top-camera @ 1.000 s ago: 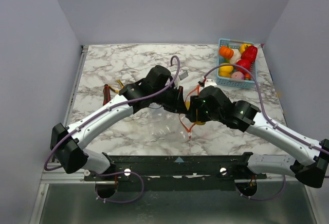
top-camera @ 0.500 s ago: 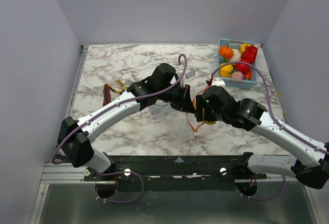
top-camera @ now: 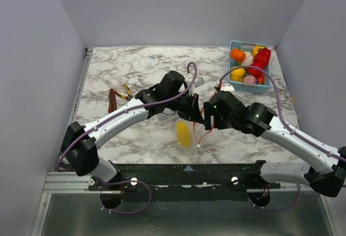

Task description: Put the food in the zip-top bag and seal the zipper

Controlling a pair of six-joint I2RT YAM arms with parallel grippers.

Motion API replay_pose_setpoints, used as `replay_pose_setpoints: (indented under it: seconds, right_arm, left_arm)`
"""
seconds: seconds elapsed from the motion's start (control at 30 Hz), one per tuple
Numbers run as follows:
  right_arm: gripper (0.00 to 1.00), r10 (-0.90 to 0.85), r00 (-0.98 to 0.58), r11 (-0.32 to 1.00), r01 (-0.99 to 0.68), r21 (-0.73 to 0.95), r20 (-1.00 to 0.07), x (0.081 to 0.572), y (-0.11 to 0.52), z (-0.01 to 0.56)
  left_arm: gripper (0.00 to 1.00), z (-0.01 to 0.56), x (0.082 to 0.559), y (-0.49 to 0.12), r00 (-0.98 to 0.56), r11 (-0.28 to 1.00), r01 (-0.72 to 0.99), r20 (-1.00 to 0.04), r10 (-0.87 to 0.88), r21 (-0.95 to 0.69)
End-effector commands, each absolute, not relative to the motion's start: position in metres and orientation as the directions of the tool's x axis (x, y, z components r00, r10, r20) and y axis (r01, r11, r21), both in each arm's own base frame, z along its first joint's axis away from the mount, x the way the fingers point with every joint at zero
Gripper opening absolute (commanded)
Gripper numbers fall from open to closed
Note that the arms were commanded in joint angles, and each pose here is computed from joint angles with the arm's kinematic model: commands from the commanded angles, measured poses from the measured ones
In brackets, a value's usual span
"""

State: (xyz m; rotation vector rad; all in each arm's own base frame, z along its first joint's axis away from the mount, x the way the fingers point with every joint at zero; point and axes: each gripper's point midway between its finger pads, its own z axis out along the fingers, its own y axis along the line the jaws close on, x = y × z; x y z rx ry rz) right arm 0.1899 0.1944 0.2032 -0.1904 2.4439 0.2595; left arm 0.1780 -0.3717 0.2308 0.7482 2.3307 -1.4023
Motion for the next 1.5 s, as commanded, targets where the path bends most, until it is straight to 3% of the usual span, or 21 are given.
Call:
replay_pose_setpoints:
  seconds: [0.0, 0.2, 0.33, 0.5, 0.53, 0.63, 0.7, 0.9, 1.07, 1.2, 1.47]
  right_arm:
    - [0.8, 0.103, -0.701, 0.923, -0.197, 0.33, -0.705, 0.203, 0.222, 0.253]
    - [0.61, 0.229, -0.712, 0.869, -0.158, 0.469, -0.663, 0.191, 0.225, 0.244]
    - [0.57, 0.287, -0.716, 0.815, -0.167, 0.555, -0.637, 0.19, 0.238, 0.24]
    - [0.51, 0.298, -0.692, 0.852, -0.118, 0.51, -0.658, 0.198, 0.227, 0.237]
    - [0.45, 0.294, -0.691, 0.861, -0.109, 0.497, -0.661, 0.198, 0.224, 0.236]
    - [0.06, 0.294, -0.671, 0.879, -0.09, 0.469, -0.68, 0.201, 0.214, 0.238]
    - [0.01, 0.3, -0.651, 0.899, -0.051, 0.435, -0.698, 0.203, 0.202, 0.236]
    - [0.01, 0.266, -0.633, 0.948, 0.033, 0.318, -0.727, 0.205, 0.173, 0.226]
    - [0.01, 0.263, -0.662, 0.877, -0.139, 0.46, -0.702, 0.199, 0.215, 0.241]
    - [0.35, 0.249, -0.664, 0.867, -0.171, 0.467, -0.705, 0.203, 0.227, 0.251]
    - [0.75, 0.235, -0.546, 0.926, -0.127, 0.356, -0.805, 0.22, 0.196, 0.299]
  left_arm:
    - [0.0, 0.233, 0.171, -0.376, -0.797, 0.358, 0.604, -0.529, 0.291, -0.713]
    - [0.0, 0.233, 0.173, -0.372, -0.792, 0.385, 0.61, -0.539, 0.288, -0.692]
    - [0.0, 0.232, 0.173, -0.372, -0.795, 0.385, 0.606, -0.533, 0.289, -0.696]
    - [0.0, 0.234, 0.174, -0.37, -0.789, 0.394, 0.614, -0.544, 0.284, -0.684]
    - [0.0, 0.234, 0.175, -0.369, -0.788, 0.402, 0.614, -0.548, 0.28, -0.679]
    - [0.0, 0.234, 0.182, -0.362, -0.787, 0.449, 0.61, -0.563, 0.252, -0.652]
    - [0.0, 0.235, 0.189, -0.356, -0.788, 0.484, 0.6, -0.575, 0.221, -0.636]
    - [0.0, 0.245, 0.206, -0.339, -0.778, 0.539, 0.576, -0.616, 0.128, -0.615]
    - [0.0, 0.247, 0.206, -0.339, -0.771, 0.531, 0.584, -0.623, 0.128, -0.614]
    - [0.0, 0.244, 0.202, -0.342, -0.788, 0.514, 0.574, -0.601, 0.136, -0.637]
    - [0.0, 0.242, 0.202, -0.343, -0.793, 0.517, 0.57, -0.593, 0.141, -0.639]
